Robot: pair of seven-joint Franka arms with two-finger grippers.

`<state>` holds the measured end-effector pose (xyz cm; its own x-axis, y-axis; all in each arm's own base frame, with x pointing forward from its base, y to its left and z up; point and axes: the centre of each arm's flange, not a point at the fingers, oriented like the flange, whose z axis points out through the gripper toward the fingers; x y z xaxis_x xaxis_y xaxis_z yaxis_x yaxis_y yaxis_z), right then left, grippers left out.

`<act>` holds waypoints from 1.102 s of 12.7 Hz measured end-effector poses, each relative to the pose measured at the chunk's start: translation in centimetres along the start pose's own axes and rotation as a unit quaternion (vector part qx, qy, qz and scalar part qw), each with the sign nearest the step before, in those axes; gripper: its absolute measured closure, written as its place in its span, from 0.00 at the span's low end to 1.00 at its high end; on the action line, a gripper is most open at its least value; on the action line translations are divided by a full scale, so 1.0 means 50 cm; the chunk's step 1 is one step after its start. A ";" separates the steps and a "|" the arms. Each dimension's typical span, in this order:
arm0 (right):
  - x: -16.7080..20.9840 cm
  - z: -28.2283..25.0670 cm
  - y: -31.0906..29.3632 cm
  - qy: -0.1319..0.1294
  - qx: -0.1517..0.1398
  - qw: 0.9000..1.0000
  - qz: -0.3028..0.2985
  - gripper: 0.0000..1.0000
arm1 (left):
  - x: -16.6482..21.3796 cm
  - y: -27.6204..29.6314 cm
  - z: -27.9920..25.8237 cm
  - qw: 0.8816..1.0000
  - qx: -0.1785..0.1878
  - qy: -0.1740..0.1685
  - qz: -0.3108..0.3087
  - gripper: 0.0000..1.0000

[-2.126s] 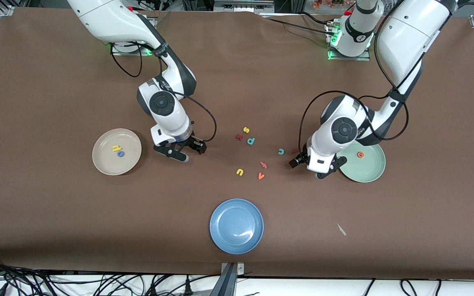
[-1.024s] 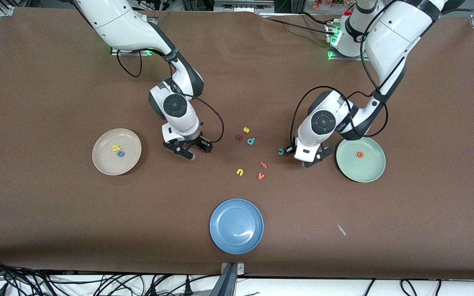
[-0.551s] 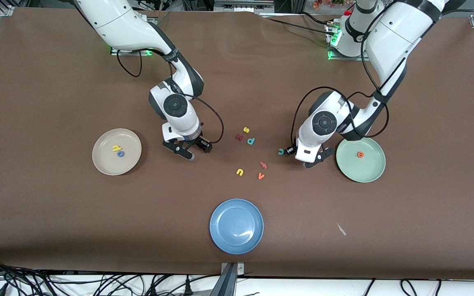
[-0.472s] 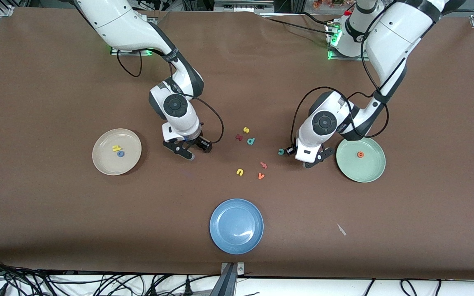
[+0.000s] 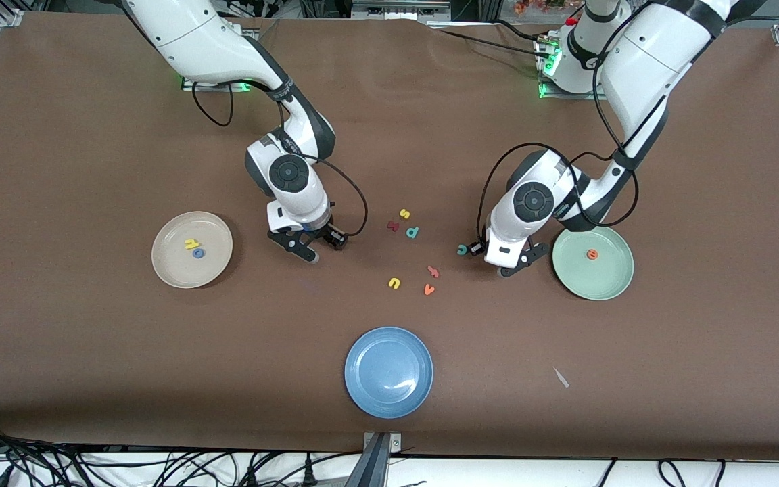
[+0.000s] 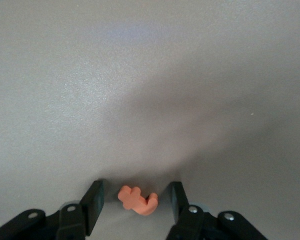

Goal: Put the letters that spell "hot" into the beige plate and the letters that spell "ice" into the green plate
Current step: 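Drop the red bar on the green plate while the right gripper lifts the t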

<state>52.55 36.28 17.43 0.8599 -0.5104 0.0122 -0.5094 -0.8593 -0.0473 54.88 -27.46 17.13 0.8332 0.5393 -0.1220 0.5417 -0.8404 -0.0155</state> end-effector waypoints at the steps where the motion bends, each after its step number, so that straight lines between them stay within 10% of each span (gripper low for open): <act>1: 0.000 0.000 0.000 0.000 0.000 1.000 0.001 0.38 | 0.000 0.000 -0.001 1.000 0.000 0.000 0.000 0.68; 14: -0.013 -0.002 -0.007 0.000 0.000 1.000 0.019 0.45 | 0.152 -0.134 -0.181 0.994 0.069 -0.034 0.075 0.70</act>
<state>52.17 36.91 17.53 0.8396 -0.5431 0.0110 -0.5420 -0.8390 -0.0486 58.57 -17.24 25.29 0.8919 0.4060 -0.1992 0.3874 -0.9132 -0.1267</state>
